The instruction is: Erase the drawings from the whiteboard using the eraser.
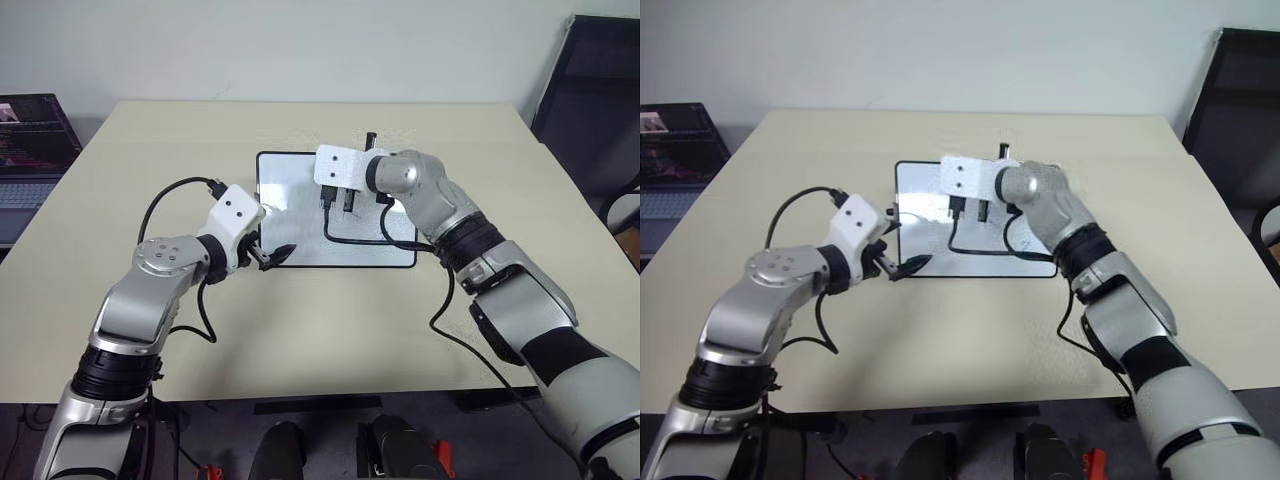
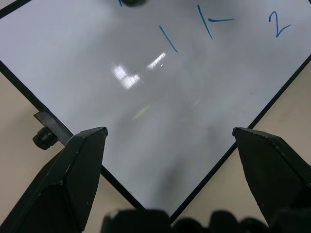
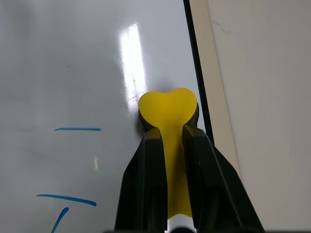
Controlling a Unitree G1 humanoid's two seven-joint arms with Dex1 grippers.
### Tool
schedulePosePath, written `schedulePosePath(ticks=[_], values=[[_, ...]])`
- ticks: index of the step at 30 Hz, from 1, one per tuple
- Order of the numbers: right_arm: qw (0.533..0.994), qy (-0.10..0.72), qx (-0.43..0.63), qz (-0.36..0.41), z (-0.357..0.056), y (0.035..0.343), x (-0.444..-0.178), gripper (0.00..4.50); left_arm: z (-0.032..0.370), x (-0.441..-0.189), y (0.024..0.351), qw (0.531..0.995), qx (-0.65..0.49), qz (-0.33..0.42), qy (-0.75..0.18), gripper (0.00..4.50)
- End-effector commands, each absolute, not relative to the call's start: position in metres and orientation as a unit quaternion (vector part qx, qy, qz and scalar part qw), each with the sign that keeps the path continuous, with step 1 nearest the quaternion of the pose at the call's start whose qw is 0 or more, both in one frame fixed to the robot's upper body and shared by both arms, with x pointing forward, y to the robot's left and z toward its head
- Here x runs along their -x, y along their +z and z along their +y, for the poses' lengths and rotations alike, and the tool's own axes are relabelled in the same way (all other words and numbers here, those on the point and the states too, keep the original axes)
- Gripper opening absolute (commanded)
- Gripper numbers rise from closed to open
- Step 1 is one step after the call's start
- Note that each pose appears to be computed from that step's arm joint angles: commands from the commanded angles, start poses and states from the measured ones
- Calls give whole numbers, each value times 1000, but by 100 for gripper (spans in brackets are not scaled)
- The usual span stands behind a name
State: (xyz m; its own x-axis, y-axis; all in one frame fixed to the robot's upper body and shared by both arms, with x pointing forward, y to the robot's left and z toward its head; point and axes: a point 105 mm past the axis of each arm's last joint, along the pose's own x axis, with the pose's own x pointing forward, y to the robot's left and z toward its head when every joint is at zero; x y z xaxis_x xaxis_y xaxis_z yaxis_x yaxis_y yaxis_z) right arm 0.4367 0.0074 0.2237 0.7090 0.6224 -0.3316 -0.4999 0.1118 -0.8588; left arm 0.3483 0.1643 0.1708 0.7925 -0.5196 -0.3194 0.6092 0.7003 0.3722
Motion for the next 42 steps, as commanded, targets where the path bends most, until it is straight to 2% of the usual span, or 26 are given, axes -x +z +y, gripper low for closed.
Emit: schedulePosePath(ticks=[1,7,17,22,29,38,42], values=[[724,411,551,-48,12,216,-427,19,161,-346,181,915,-247,71,-309,450],[753,380,529,-89,25,238,-432,19,162,-346,181,916,-247,71,-309,450],[750,403,523,-45,24,229,-437,19,161,-346,179,917,-246,70,-306,450],[729,440,524,-2,19,216,-434,19,159,-345,178,916,-246,69,-309,450],[776,366,509,-64,18,250,-448,19,157,-344,177,915,-246,68,-312,450],[735,425,529,4,14,222,-441,18,153,-347,178,915,-245,65,-315,450],[741,417,526,-5,13,228,-442,18,153,-347,178,915,-244,64,-315,450]])
